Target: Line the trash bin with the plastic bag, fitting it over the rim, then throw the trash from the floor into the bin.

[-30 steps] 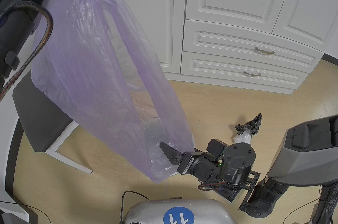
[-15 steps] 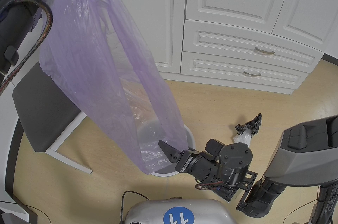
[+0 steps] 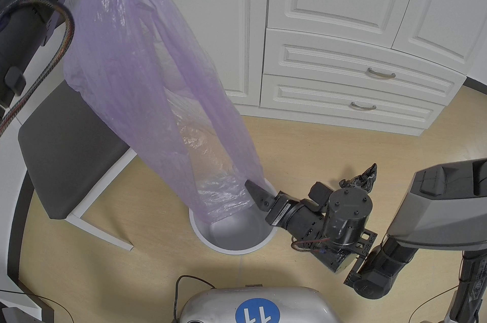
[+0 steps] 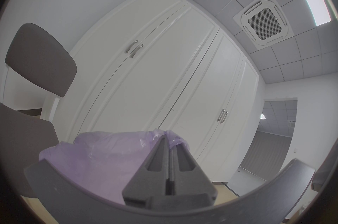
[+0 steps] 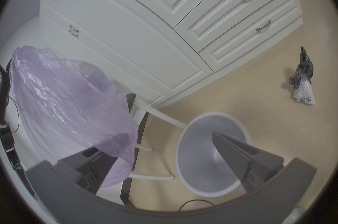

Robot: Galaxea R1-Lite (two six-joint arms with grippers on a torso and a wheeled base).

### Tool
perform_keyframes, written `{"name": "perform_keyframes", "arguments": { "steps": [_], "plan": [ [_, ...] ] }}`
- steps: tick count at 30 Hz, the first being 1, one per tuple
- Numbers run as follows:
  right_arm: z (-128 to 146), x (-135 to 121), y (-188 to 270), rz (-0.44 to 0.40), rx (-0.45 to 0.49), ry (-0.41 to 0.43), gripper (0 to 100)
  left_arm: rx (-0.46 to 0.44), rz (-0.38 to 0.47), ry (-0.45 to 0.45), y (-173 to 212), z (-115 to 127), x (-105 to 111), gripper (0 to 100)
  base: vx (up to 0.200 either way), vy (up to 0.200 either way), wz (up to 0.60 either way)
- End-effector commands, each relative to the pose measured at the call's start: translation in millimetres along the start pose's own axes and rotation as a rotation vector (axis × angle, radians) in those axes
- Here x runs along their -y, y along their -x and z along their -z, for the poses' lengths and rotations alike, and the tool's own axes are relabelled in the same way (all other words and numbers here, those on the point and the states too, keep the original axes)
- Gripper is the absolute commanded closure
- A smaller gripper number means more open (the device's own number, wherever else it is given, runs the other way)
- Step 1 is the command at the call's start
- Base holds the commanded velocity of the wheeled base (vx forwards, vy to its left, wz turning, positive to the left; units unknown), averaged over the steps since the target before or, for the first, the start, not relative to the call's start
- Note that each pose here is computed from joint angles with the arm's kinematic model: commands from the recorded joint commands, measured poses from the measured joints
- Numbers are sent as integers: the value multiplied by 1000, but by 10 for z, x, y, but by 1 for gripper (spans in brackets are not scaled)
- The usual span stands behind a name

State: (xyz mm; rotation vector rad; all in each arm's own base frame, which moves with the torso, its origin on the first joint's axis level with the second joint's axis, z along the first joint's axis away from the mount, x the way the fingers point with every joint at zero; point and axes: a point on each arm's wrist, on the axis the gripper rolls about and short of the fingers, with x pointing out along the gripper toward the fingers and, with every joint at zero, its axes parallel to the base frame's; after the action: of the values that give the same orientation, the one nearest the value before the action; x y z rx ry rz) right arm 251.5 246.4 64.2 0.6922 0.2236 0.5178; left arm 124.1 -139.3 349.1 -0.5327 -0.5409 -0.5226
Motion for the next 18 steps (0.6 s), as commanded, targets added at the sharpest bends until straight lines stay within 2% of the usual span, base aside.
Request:
{"name": "perform_keyframes", "arguments": {
  "steps": [1, 8, 18],
  "plan": [
    [-174, 31, -80, -8, 71, -15, 0, -4, 7, 6, 13, 1, 15, 100, 0, 0, 0],
    [-198, 14, -171, 8, 125, -25, 0, 1, 20, 18, 24, 2, 41, 100, 0, 0, 0],
    [-149, -1, -201, 9, 126, -25, 0, -1, 21, 18, 15, 25, 46, 100, 0, 0, 0]
  ]
}}
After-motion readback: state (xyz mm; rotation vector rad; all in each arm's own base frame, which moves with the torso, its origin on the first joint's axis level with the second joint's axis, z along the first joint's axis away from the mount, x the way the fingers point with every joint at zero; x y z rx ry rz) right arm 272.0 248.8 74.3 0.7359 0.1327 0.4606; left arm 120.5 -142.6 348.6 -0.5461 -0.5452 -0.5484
